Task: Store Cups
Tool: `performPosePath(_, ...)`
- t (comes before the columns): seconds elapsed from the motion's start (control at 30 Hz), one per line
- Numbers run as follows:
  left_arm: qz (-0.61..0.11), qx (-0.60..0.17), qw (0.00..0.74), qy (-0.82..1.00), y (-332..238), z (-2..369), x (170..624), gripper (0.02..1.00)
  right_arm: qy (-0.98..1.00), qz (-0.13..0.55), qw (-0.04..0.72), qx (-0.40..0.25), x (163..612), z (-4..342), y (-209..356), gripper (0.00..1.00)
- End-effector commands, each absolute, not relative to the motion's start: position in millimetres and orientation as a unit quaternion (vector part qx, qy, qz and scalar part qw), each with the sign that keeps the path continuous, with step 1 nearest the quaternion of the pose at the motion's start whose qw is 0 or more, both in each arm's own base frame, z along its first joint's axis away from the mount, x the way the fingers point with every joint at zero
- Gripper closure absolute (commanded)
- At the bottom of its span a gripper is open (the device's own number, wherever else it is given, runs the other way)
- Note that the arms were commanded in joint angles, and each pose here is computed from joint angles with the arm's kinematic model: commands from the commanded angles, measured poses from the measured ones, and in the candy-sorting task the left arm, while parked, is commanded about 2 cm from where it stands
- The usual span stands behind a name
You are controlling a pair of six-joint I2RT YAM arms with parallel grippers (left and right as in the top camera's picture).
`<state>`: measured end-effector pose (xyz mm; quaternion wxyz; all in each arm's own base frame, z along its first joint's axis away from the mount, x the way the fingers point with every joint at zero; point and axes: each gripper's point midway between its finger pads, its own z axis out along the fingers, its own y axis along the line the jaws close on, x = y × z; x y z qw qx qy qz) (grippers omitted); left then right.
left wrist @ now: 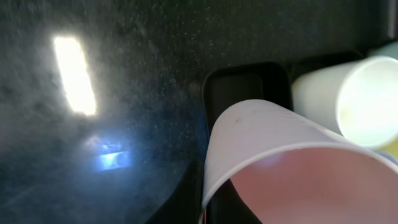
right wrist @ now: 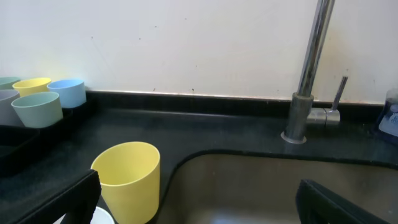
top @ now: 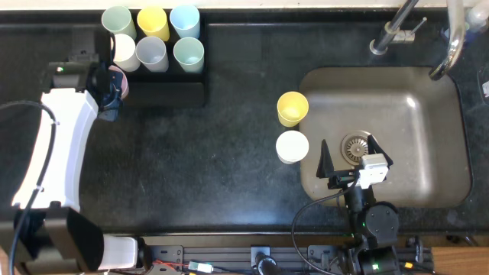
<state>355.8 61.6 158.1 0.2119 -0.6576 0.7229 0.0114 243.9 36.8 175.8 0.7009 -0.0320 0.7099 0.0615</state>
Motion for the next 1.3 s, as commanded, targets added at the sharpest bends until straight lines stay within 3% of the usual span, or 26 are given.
performPosePath(0.03,0.004,-0.708,0.22,0.671,69,143,369,0.985,0.711,0.062,0.699,-0.035,244,172,38,0.005)
performPosePath(0.43,0.017,-0.717,0.21,0.664,73,105,390,0.985,0.711,0.062,0.699,-0.035,244,172,38,0.003)
performPosePath(1.13,0.023,-0.729,0.182,0.66,82,79,391,0.985,0.711,0.062,0.699,-0.035,244,172,38,0.007)
performPosePath(1.3,0.017,-0.729,0.178,0.661,79,77,393,0.921,0.711,0.062,0.699,-0.035,244,172,38,0.003)
